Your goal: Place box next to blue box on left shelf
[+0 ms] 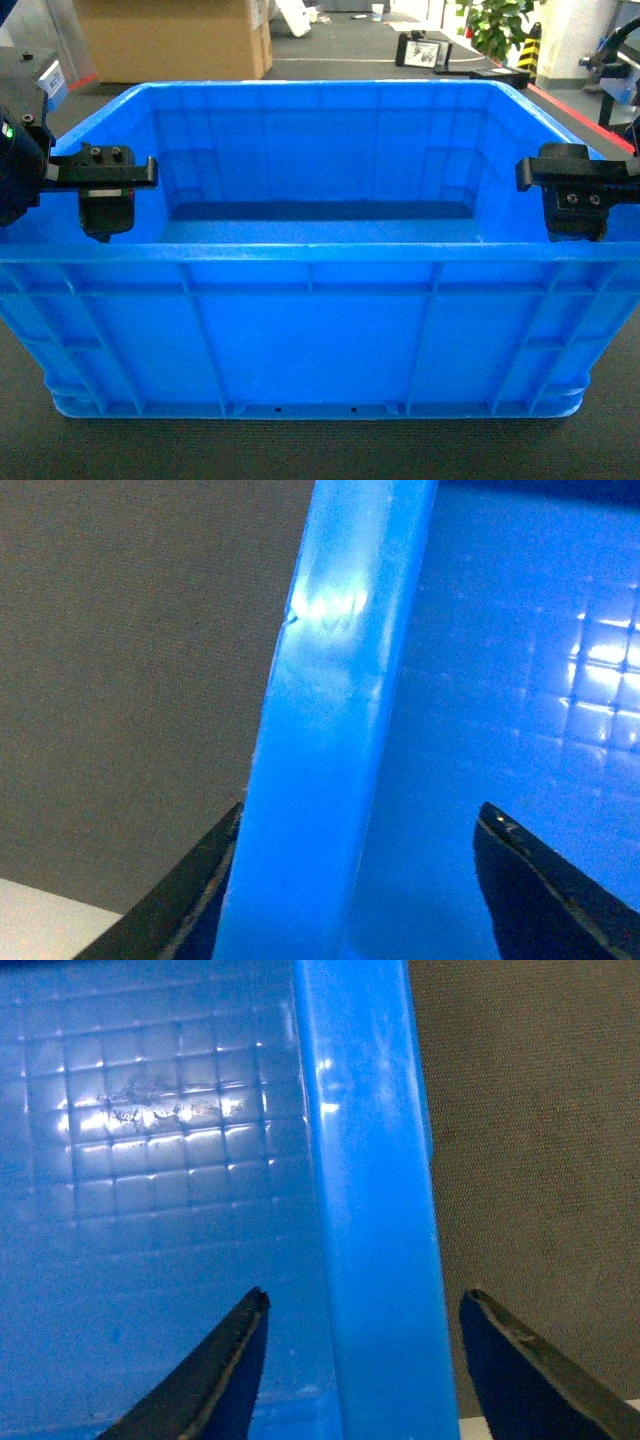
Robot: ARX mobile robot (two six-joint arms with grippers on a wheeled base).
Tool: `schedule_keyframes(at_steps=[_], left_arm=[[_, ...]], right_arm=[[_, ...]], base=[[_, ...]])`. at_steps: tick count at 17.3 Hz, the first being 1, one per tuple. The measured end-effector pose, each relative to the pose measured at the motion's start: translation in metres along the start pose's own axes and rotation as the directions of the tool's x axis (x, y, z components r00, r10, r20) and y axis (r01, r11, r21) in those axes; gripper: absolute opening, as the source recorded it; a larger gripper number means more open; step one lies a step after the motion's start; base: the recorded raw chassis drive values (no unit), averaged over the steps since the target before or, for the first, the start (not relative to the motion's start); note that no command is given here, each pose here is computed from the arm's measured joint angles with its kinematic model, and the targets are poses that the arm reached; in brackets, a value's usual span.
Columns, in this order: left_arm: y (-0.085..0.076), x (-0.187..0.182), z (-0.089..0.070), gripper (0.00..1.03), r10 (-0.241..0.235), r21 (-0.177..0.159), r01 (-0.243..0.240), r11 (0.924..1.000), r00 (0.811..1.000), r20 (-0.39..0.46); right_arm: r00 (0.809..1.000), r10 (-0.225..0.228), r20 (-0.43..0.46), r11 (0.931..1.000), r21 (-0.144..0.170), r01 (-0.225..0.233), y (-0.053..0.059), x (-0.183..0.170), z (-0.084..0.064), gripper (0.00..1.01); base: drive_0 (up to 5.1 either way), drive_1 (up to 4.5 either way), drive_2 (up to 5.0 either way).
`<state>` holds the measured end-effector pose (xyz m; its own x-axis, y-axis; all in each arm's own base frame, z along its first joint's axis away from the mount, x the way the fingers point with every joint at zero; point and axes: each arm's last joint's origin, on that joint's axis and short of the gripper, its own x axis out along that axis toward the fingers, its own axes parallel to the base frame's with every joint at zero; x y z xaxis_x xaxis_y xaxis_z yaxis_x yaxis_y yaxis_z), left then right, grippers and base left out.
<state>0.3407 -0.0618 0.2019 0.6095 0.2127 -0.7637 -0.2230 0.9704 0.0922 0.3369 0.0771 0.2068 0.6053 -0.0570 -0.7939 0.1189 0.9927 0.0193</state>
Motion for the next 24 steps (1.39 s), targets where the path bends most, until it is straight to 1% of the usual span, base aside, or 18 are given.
schedule_keyframes(at_steps=[2,3,4,5,6,7,9,10,11,12,13,15,16,17,20,21,23,24], left_arm=[[0.001,0.001,0.000,0.48,0.020,0.004,-0.020,0.9998,1.000,-0.005],[0.004,0.001,0.001,0.37,0.026,-0.002,-0.026,0.9997,1.000,-0.006],[0.005,0.001,0.002,0.29,0.019,0.013,-0.019,0.9997,1.000,-0.010],[0.006,-0.001,0.004,0.24,0.003,0.032,-0.003,0.9995,1.000,-0.009],[0.009,0.000,0.005,0.20,-0.023,0.038,0.023,0.9990,1.000,-0.018],[0.009,-0.002,0.005,0.17,-0.030,0.059,0.031,0.9978,0.999,-0.014],[0.009,-0.003,0.005,0.15,-0.037,0.073,0.038,0.9966,0.999,-0.010],[0.009,-0.010,0.000,0.13,-0.051,0.085,0.049,0.9952,0.998,0.028],[0.011,-0.019,-0.008,0.13,-0.055,0.083,0.052,0.9952,0.998,0.038],[0.015,-0.034,-0.015,0.13,-0.055,0.077,0.050,0.9958,0.996,0.066],[0.020,-0.053,-0.021,0.13,-0.051,0.061,0.044,0.9972,0.992,0.117],[0.028,-0.083,-0.029,0.13,-0.046,0.040,0.038,0.9985,0.978,0.205],[0.031,-0.099,-0.037,0.13,-0.040,0.033,0.033,0.9989,0.969,0.243],[0.033,-0.114,-0.050,0.13,-0.035,0.035,0.027,0.9990,0.964,0.263],[0.034,-0.132,-0.077,0.13,-0.023,0.062,0.007,0.9981,0.966,0.256],[0.034,-0.136,-0.083,0.13,-0.020,0.068,0.002,0.9976,0.967,0.255],[0.042,-0.150,-0.098,0.13,-0.010,0.063,-0.007,0.9980,0.963,0.269],[0.044,-0.157,-0.103,0.13,-0.008,0.060,-0.009,0.9981,0.960,0.279]], right_arm=[[1.000,0.000,0.004,1.0000,0.001,0.000,0.000,0.001,0.000,0.44],[1.000,-0.002,0.008,1.0000,0.000,0.002,0.000,0.001,0.000,0.33],[1.000,-0.003,0.011,1.0000,-0.007,0.003,0.000,0.001,0.001,0.22],[1.000,0.004,0.011,0.9993,-0.038,-0.003,0.000,0.001,0.001,0.15],[1.000,0.027,0.008,0.9985,-0.048,-0.027,-0.003,0.001,0.002,0.11],[1.000,0.026,0.008,0.9981,-0.056,-0.026,-0.003,0.002,0.003,0.11],[1.000,0.026,0.012,0.9976,-0.065,-0.025,-0.005,0.002,0.003,0.11],[0.999,0.021,0.037,0.9959,-0.088,-0.017,-0.003,-0.004,0.004,0.11],[0.999,0.023,0.047,0.9943,-0.105,-0.018,-0.003,-0.010,0.002,0.11],[0.996,0.033,0.078,0.9923,-0.122,-0.023,-0.002,-0.025,-0.001,0.11],[0.991,0.044,0.129,0.9903,-0.136,-0.026,-0.001,-0.044,-0.003,0.11],[0.972,0.069,0.225,0.9878,-0.152,-0.035,0.000,-0.074,-0.008,0.11],[0.961,0.077,0.266,0.9868,-0.158,-0.036,-0.001,-0.089,-0.015,0.11],[0.955,0.080,0.287,0.9861,-0.163,-0.033,-0.005,-0.102,-0.029,0.11],[0.961,0.066,0.270,0.9861,-0.165,-0.021,-0.015,-0.110,-0.059,0.11],[0.961,0.062,0.268,0.9861,-0.165,-0.017,-0.016,-0.114,-0.067,0.12],[0.957,0.066,0.281,0.9876,-0.155,-0.023,-0.020,-0.125,-0.088,0.12],[0.953,0.071,0.294,0.9879,-0.153,-0.027,-0.020,-0.130,-0.094,0.12]], base=[[0.0,0.00,0.0],[0.0,0.00,0.0],[0.0,0.00,0.0],[0.0,0.00,0.0],[0.0,0.00,0.0],[0.0,0.00,0.0],[0.0,0.00,0.0],[0.0,0.00,0.0],[0.0,0.00,0.0],[0.0,0.00,0.0],[0.0,0.00,0.0],[0.0,0.00,0.0],[0.0,0.00,0.0],[0.0,0.00,0.0],[0.0,0.00,0.0],[0.0,0.00,0.0],[0.0,0.00,0.0],[0.0,0.00,0.0]])
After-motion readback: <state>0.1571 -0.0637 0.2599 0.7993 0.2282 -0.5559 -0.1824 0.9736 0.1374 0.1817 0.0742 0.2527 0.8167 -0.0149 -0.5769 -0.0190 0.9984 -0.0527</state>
